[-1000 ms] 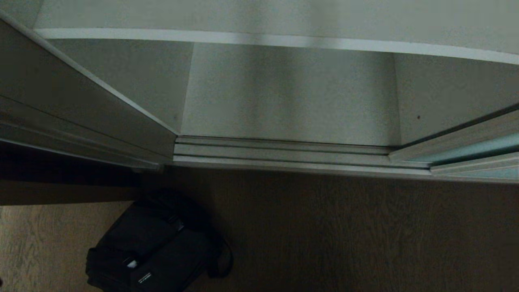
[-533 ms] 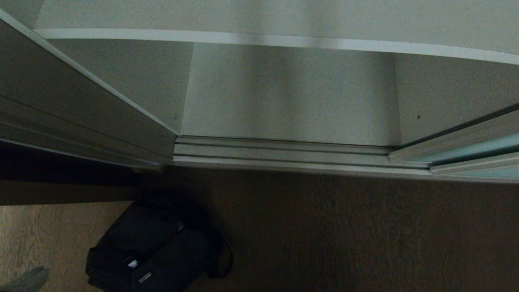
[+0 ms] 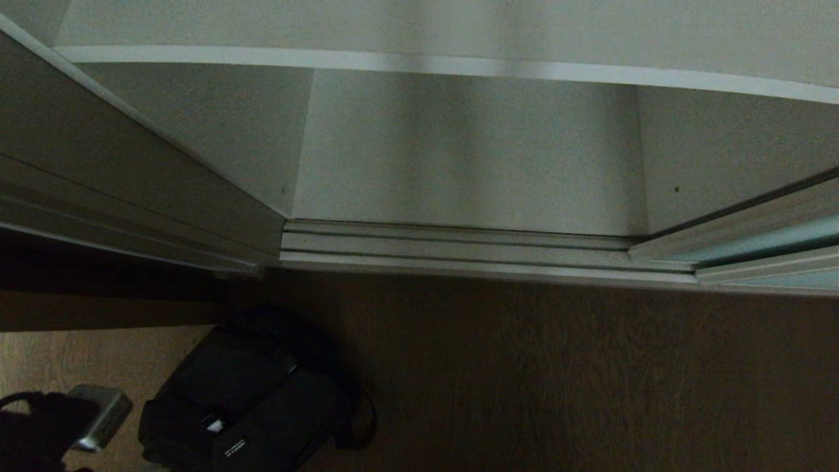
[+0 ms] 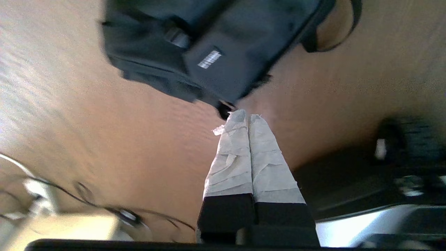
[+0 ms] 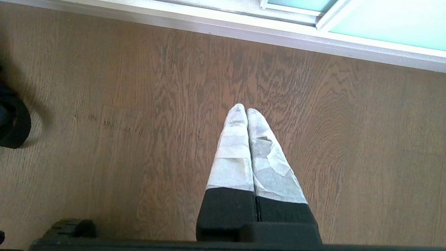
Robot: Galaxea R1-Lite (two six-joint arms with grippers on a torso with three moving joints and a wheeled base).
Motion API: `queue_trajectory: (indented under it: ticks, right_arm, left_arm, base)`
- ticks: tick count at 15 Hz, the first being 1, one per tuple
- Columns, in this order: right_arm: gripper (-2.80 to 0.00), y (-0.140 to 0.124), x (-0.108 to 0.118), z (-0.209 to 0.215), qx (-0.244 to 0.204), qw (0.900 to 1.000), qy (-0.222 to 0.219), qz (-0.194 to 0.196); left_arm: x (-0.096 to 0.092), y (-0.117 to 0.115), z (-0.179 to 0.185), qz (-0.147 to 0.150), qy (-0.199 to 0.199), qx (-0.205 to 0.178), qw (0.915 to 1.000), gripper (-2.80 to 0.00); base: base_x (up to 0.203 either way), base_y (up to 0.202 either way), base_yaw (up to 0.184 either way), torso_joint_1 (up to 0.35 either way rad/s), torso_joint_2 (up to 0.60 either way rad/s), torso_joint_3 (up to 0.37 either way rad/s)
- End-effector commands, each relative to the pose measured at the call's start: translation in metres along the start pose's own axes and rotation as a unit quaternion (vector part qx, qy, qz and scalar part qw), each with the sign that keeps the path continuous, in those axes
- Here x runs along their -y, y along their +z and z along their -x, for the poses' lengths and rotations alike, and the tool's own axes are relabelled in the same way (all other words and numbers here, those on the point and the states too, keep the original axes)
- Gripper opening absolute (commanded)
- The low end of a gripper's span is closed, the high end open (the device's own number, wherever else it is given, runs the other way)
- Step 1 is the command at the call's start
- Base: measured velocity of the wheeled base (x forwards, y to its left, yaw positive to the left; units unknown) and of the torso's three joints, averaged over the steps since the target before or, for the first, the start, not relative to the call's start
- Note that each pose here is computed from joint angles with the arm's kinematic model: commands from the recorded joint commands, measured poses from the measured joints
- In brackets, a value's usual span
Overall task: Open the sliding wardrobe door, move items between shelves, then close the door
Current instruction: Place the bag on the higher shelf
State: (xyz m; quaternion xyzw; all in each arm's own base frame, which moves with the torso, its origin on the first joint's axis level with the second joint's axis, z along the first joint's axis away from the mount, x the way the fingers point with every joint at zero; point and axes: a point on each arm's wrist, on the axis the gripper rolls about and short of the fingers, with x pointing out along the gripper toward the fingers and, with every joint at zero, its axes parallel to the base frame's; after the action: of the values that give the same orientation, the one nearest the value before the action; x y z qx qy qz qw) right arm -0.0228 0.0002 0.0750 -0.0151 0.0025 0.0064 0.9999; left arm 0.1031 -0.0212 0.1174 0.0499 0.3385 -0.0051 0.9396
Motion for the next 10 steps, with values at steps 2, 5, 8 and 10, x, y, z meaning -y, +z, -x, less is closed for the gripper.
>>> queue_trajectory:
  ticks: [2, 5, 8, 10]
  right_arm:
    - [-2.80, 0.000, 0.000, 0.000, 0.001, 1.000, 0.000, 0.000]
    - [-2.80, 0.000, 0.000, 0.000, 0.001, 1.000, 0.001, 0.000]
    - [-2.80, 0.000, 0.000, 0.000, 0.000, 1.000, 0.001, 0.000]
    - [-2.80, 0.000, 0.000, 0.000, 0.001, 1.000, 0.000, 0.000]
  left_arm:
    - [0.013, 0.022, -0.055, 0.044, 0.003, -0.038, 0.9983, -2.80]
    - [0.013, 0.027, -0.087, 0.075, 0.033, -0.025, 0.9963, -2.80]
    - [0.011, 0.022, -0.119, 0.087, 0.057, -0.011, 0.9945, -2.80]
    - [0.008, 0.020, -0.137, 0.089, 0.066, 0.028, 0.9935, -2.80]
  base:
    - [0.000, 0.000, 0.000, 0.000, 0.00, 0.000]
    - [0.000, 0.000, 0.000, 0.000, 0.00, 0.000]
    - [0.000, 0.000, 0.000, 0.000, 0.00, 0.000]
    - [0.000, 0.000, 0.000, 0.000, 0.00, 0.000]
